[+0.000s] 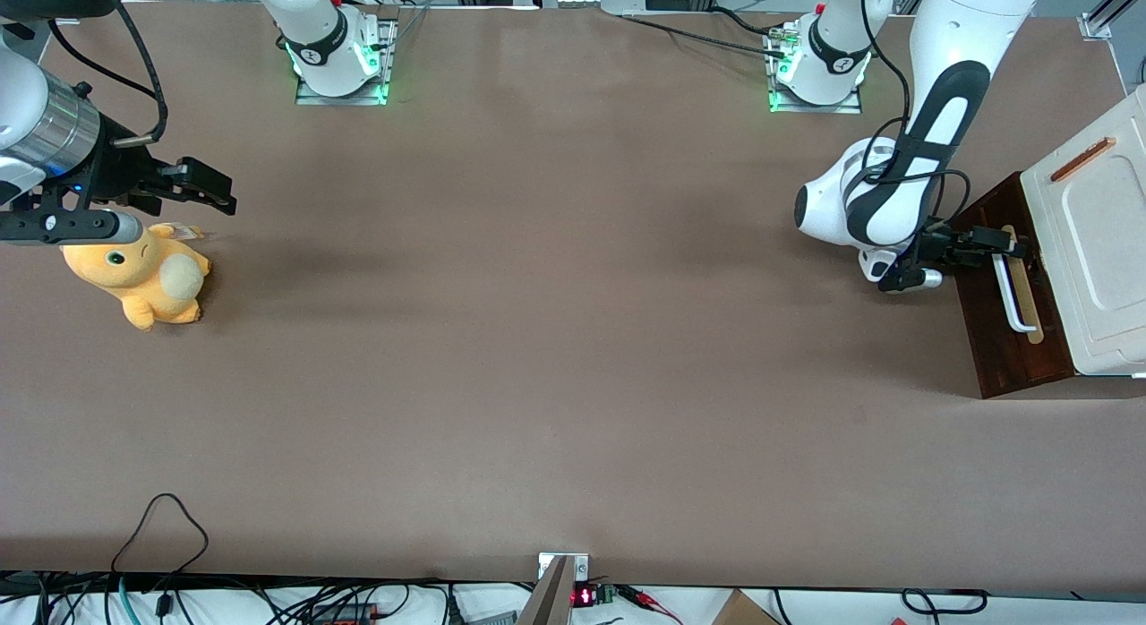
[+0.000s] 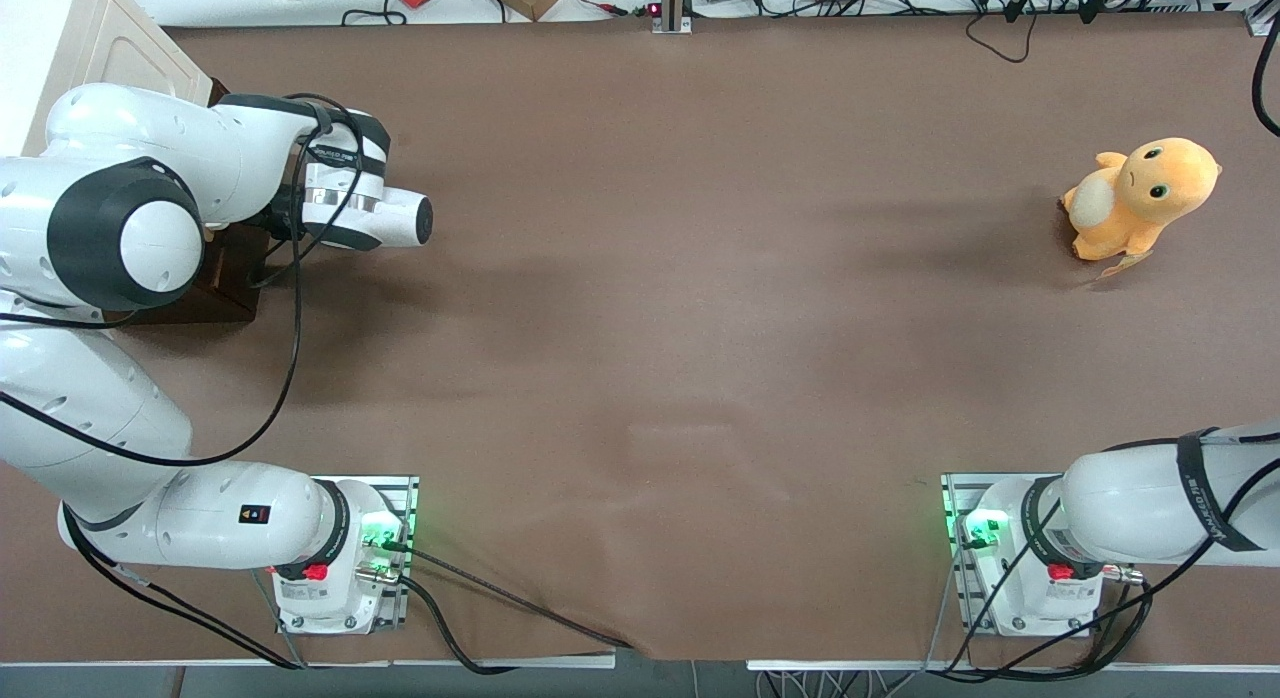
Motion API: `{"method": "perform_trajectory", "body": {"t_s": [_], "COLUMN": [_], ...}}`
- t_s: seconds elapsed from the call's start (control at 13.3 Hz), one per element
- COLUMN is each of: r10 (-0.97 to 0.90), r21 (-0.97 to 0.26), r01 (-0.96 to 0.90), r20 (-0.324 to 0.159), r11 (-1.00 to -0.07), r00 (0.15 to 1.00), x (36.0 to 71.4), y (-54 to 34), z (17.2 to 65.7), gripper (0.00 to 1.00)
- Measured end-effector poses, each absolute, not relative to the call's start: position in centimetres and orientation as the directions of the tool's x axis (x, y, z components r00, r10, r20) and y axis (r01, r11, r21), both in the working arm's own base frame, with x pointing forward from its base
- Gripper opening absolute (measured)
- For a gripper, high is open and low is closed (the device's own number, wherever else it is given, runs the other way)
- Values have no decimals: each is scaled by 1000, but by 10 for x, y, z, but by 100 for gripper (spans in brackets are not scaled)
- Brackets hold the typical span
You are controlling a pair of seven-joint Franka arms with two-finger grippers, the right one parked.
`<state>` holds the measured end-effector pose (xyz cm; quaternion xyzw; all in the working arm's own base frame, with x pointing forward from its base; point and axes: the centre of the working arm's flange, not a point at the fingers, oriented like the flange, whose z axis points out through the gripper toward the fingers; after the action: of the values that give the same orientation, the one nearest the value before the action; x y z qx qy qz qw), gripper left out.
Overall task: Open lower drawer with left arm only
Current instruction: 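Lower the open left gripper toward the white handle of the wooden drawer, then close the left gripper around the white drawer handle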
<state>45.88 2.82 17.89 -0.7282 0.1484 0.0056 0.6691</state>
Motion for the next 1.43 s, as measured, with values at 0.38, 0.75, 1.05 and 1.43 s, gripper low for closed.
{"method": "perform_trajectory", "body": {"t_s": [0.38,0.75,1.05,1.43], "r10": [-217,-235,-241,-253], "r21": [-977,-978,-980,-979], "r01": [-207,-206,-199,-195], "r20": [-191,-192,-187,-174], "r11": [-51,-36,-27,-57], "r00": [957,953,952,951], "x": [458,460,463,467], "y": [33,35,41,39], "z": [173,170,168,158], "gripper": [65,59,56,52]}}
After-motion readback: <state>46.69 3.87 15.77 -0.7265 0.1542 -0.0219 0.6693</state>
